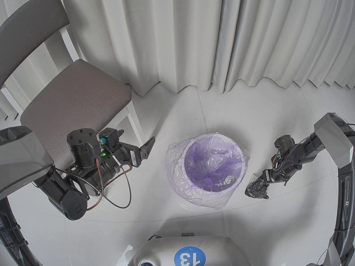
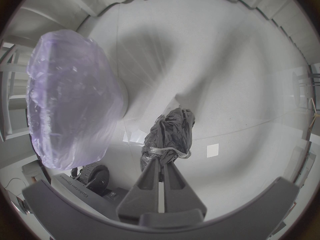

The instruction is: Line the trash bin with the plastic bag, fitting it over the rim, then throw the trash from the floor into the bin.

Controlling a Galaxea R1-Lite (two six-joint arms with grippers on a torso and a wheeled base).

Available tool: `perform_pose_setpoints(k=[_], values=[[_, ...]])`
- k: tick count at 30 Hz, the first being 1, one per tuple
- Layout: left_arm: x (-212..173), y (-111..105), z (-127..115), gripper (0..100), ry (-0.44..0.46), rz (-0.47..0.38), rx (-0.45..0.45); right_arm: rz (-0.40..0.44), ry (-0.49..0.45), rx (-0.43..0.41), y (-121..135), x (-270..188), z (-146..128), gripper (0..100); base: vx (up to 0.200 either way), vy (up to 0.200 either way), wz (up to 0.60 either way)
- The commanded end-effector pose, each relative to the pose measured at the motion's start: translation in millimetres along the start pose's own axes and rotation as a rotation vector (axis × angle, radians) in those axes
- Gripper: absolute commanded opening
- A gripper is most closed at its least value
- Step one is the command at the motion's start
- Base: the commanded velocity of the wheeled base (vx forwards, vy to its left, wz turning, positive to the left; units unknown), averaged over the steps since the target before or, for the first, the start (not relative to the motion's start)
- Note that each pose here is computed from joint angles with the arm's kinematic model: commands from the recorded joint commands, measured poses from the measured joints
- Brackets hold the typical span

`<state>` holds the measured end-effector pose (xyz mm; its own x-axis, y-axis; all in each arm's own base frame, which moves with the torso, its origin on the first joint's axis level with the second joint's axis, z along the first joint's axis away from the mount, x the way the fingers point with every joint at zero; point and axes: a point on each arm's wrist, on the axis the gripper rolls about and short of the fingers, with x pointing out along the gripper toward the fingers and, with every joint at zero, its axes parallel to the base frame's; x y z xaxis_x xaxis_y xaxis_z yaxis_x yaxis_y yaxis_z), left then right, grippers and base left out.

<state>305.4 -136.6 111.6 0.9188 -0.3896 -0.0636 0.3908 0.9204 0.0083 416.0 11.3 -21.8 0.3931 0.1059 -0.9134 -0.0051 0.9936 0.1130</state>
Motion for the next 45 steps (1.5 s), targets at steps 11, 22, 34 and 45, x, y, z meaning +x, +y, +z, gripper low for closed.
perform_pose_setpoints(k=[11, 22, 34, 45], values=[[0, 0, 2, 100, -0.007, -0.001, -0.009, 0.013, -0.197, -0.061, 15, -93, 21, 0, 0.000, 0.000, 0.00], [-10, 5, 25, 100, -0.105, 0.014, -0.057, 0.069, -0.365, -0.182, 60, -221, 22, 0, 0.000, 0.000, 0.00], [-44, 7, 62, 100, -0.219, 0.050, -0.061, 0.130, -0.538, -0.301, 108, -291, 4, 0, 0.000, 0.000, 0.00], [-81, 7, 92, 100, -0.325, 0.114, -0.063, 0.202, -0.591, -0.398, 150, -305, -12, 0, 0.000, 0.000, 0.00]])
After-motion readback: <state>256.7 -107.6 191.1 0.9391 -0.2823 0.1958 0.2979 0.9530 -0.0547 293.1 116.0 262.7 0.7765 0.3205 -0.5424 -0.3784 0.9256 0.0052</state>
